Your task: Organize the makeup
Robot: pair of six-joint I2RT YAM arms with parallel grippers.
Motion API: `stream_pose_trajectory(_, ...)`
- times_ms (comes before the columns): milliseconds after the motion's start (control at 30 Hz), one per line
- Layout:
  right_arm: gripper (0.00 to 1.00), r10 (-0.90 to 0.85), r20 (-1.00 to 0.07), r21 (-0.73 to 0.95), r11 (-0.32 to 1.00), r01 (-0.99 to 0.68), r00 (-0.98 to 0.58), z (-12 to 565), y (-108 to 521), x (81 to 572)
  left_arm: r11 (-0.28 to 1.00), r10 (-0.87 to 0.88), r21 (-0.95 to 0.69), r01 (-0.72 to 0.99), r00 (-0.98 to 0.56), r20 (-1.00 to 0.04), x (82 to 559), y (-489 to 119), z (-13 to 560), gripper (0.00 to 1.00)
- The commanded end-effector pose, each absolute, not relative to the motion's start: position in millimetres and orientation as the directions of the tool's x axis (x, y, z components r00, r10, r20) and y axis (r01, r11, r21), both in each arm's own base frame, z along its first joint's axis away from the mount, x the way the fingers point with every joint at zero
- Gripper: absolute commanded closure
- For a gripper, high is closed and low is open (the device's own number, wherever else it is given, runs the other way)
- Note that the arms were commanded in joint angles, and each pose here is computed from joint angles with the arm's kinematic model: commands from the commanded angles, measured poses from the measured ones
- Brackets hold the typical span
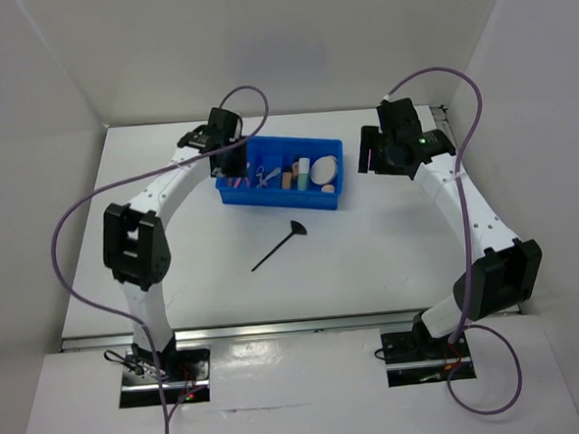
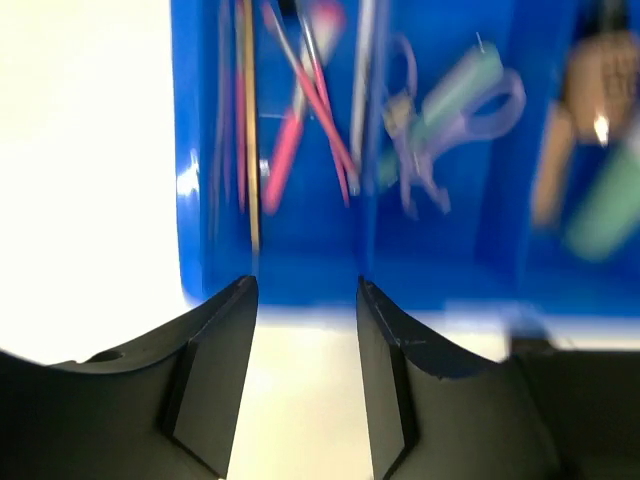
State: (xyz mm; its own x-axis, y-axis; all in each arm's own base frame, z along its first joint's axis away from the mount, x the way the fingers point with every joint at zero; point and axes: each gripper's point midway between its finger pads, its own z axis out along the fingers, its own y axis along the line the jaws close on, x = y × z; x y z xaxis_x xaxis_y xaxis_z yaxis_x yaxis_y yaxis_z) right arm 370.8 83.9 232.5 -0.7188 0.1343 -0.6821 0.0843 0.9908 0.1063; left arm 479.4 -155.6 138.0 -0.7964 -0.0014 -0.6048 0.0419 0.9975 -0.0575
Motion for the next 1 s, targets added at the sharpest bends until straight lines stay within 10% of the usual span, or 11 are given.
stream_pose_trajectory(0,0.29,0.126,-0.714,0.109,0.992,0.069,-0.689,253,86,374,0.98,0.056,-0.094,0.174,-0.701,-0.711,453,-184,189,0.44)
stream_pose_trajectory(233,0.29,0.144,-0.708,0.134,0.989,0.069,-0.691,251,89,372,0.915,0.28,-0.071,0.397,-0.752,-0.597,356,-247,132,0.42)
stream_pose_trajectory(300,0.29,0.142,-0.702,0.131,0.989,0.07,-0.698,247,89,370,0.899,0.323,-0.064,0.434,-0.753,-0.573,335,-262,117,0.17)
stream_pose_trajectory(533,0.29,0.146,-0.716,0.131,0.989,0.074,-0.682,254,87,368,0.887,0.411,0.004,0.462,-0.784,-0.465,308,-264,55,0.13)
stream_pose_trajectory(800,0.29,0.146,-0.713,0.137,0.988,0.068,-0.686,253,87,365,0.888,0.432,0.017,0.459,-0.821,-0.374,298,-259,7,0.31)
stream_pose_trajectory(967,0.29,0.146,-0.715,0.131,0.989,0.074,-0.683,253,85,363,0.878,0.44,-0.009,0.478,-0.816,-0.375,296,-263,13,0.69)
